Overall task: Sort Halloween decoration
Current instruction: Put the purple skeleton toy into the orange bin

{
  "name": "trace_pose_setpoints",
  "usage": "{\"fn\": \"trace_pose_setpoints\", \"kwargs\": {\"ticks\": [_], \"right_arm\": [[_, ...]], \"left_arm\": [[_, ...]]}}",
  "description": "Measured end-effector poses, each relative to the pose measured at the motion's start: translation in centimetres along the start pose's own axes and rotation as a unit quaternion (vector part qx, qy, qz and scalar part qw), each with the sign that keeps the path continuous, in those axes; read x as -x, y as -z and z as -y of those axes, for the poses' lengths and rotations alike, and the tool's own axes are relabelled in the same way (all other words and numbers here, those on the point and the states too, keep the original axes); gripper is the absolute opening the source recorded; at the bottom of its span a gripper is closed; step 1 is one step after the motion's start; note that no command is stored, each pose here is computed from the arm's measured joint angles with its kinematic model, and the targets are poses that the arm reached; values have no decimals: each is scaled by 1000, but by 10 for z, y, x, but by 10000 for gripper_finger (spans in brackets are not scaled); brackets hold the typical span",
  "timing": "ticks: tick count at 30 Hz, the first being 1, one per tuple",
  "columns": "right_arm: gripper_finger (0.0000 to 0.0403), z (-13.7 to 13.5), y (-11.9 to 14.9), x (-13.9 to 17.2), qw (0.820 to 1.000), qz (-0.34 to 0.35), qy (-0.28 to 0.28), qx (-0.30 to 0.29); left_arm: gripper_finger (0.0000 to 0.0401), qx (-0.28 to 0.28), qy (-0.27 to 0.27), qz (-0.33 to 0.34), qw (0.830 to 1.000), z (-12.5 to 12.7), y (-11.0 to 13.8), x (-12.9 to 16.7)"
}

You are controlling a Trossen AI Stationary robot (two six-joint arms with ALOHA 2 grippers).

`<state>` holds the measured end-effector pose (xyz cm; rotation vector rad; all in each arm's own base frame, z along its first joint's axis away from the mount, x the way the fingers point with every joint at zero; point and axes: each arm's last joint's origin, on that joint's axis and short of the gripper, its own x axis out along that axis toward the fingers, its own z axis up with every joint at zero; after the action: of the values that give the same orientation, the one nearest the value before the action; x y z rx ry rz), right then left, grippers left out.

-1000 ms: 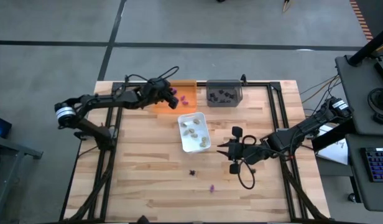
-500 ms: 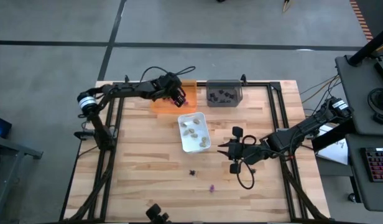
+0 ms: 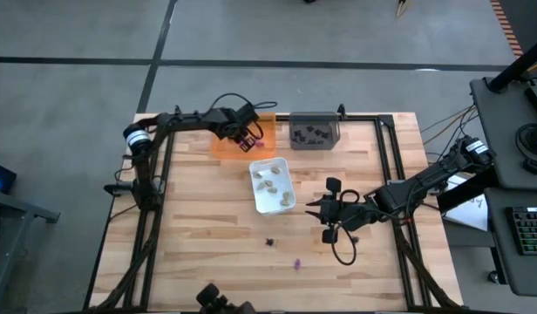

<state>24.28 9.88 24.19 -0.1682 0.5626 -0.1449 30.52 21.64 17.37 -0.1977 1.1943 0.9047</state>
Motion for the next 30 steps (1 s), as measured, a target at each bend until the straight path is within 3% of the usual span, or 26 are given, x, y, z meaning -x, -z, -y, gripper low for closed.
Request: {"fn": "trace_pose_setpoints", "kwargs": {"ticks": [20, 30], "right_arm": [[77, 0, 0, 0, 1000, -1, 0, -5], [77, 0, 0, 0, 1000, -1, 0, -5]], "left_arm": [[79, -5, -24, -21, 999, 1, 4, -11], [145, 3, -25, -23, 999, 1, 4, -11]]}}
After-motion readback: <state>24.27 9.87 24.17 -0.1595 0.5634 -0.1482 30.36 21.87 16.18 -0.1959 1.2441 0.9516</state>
